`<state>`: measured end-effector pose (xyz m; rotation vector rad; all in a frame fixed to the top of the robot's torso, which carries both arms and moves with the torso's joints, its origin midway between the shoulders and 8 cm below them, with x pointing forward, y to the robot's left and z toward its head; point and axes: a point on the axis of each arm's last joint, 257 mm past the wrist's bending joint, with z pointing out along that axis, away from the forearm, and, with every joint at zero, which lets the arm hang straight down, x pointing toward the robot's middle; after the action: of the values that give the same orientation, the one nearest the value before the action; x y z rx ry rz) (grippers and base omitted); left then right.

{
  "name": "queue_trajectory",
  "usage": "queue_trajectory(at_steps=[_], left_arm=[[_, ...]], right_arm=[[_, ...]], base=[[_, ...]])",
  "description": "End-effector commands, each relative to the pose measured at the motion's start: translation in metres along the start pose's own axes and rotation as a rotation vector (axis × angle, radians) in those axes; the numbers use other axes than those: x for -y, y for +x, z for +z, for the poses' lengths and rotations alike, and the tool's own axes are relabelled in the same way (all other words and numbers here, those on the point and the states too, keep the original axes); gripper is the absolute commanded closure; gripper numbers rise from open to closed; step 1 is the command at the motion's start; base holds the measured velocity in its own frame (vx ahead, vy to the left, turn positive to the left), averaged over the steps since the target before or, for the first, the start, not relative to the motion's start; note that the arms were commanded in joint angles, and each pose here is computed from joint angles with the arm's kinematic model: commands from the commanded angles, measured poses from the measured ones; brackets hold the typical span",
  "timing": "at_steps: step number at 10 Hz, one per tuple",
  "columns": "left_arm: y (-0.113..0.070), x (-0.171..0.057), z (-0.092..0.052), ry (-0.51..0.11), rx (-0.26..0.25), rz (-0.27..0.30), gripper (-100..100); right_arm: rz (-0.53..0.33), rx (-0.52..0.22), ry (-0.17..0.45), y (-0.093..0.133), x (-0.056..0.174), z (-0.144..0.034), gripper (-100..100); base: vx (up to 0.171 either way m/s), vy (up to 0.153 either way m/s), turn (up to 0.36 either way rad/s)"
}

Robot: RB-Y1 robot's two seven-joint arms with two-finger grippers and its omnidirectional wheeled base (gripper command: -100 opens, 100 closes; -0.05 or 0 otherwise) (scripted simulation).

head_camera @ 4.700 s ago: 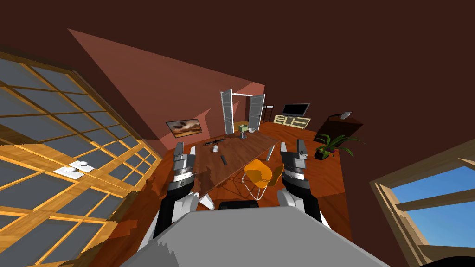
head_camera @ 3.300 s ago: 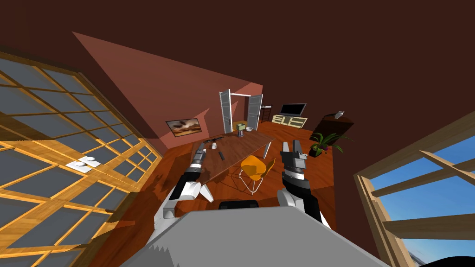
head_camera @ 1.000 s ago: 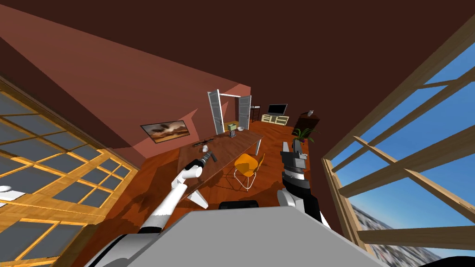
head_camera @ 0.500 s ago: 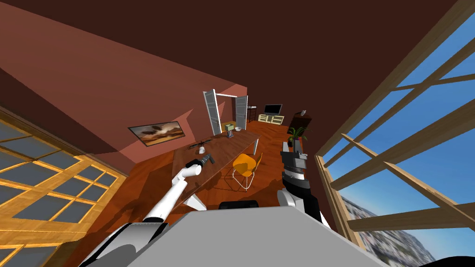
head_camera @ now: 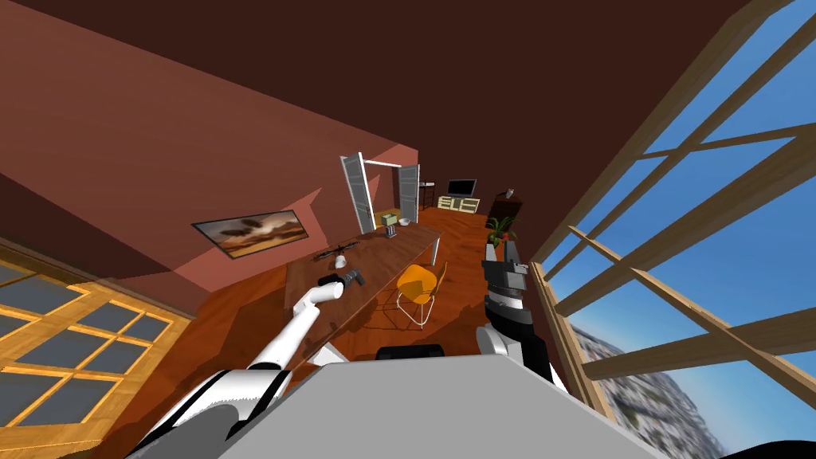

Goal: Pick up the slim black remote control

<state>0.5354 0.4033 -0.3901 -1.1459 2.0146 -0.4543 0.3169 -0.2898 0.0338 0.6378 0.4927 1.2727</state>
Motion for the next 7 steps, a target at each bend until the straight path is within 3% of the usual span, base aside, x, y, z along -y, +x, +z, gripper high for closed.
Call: queue_trajectory(at_steps=[1,2,4,5,7], left_arm=[[-0.007,-0.005,0.004,-0.033,-0.015,0.017,-100],[-0.004,-0.019,0.006,-0.062,-0.02,0.008,-100],[-0.004,-0.024,0.006,-0.071,-0.022,0.005,-100],[-0.01,-0.028,0.007,-0.102,-0.035,0.019,-100],[-0.013,-0.055,0.008,-0.177,-0.056,0.015,-100]], right_arm=[[0.0,0.0,0.0,0.0,0.0,0.0,0],[0.0,0.0,0.0,0.0,0.0,0.0,0],[0.0,0.0,0.0,0.0,0.0,0.0,0],[0.0,0.0,0.0,0.0,0.0,0.0,0],[0.0,0.0,0.0,0.0,0.0,0.0,0]], base=[[0.019,0.007,-0.192],[0.022,0.019,-0.12],[0.005,0.009,0.016],[0.016,0.013,-0.207],[0.03,0.028,-0.164]])
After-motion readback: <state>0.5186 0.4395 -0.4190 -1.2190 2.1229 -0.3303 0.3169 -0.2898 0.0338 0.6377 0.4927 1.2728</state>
